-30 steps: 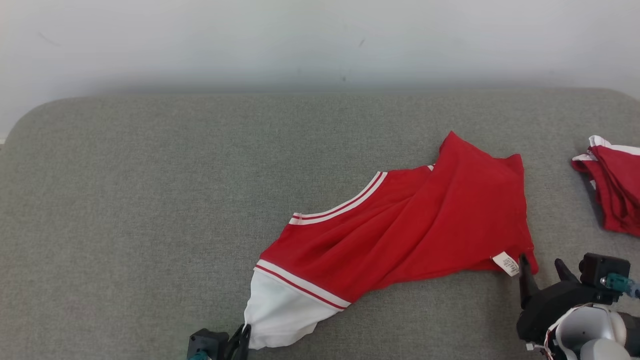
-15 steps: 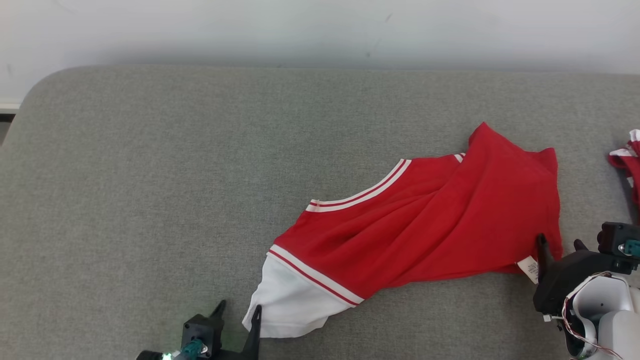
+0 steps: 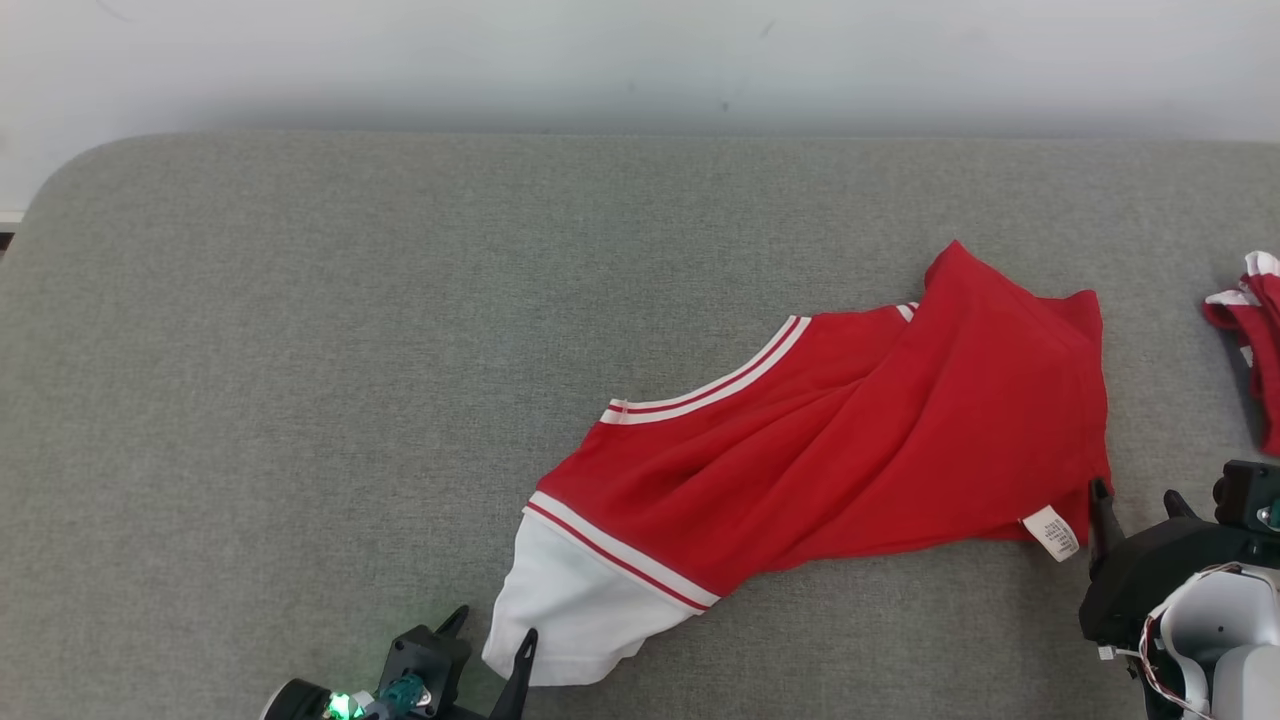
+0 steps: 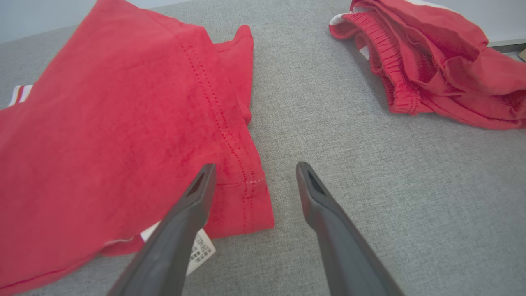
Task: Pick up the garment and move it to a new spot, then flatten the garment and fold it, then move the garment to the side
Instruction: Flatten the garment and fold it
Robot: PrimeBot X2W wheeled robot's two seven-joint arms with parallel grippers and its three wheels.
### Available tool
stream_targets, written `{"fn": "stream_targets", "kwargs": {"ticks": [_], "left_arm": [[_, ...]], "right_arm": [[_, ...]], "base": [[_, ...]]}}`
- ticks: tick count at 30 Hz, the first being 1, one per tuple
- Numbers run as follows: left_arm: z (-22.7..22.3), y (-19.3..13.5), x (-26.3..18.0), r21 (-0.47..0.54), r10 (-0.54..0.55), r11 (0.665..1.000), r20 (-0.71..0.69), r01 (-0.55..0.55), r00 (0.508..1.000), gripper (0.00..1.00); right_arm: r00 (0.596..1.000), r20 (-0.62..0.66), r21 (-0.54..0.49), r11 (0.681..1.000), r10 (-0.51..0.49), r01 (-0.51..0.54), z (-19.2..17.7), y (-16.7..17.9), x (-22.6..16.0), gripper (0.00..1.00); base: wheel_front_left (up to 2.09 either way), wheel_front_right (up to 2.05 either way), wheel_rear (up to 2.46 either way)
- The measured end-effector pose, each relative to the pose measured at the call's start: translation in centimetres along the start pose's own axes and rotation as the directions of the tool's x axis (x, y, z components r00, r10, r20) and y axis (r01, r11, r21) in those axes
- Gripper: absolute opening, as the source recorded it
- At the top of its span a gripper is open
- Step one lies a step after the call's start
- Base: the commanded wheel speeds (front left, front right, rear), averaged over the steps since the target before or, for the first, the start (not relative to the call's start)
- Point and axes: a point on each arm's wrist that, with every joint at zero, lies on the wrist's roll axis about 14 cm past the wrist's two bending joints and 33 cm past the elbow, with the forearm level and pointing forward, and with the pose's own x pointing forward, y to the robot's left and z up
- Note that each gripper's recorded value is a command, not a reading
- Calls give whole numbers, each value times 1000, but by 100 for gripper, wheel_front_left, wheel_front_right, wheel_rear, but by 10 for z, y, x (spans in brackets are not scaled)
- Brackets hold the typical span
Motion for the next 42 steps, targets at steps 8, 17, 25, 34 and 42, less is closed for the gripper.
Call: {"fn": "stream_targets", "kwargs": {"ticks": [8,17,25,34,42], "left_arm": [[-5,-10,4,4,-49,999,-60,50,997,75],[-9,-9,1,-13,-48,999,-83,47,995,0],[-13,-6,1,-23,-39,999,-95,37,995,0],[-15,-3,6,-29,-34,999,-105,31,994,0],[-17,-2,9,-35,-34,999,-111,30,993,0]], "right_arm": [[1000,-17,2,1000,-11,11,-4,-4,-3,100],[994,-105,-9,1000,-6,5,-16,1,3,100],[984,-177,-32,999,-30,25,-23,-7,15,100],[978,-210,-52,999,-13,2,-26,1,30,90],[974,-224,-70,997,18,-35,-28,10,37,0]], "base": [[0,0,0],[0,0,0],[0,0,0],[0,0,0],[0,0,0]]}}
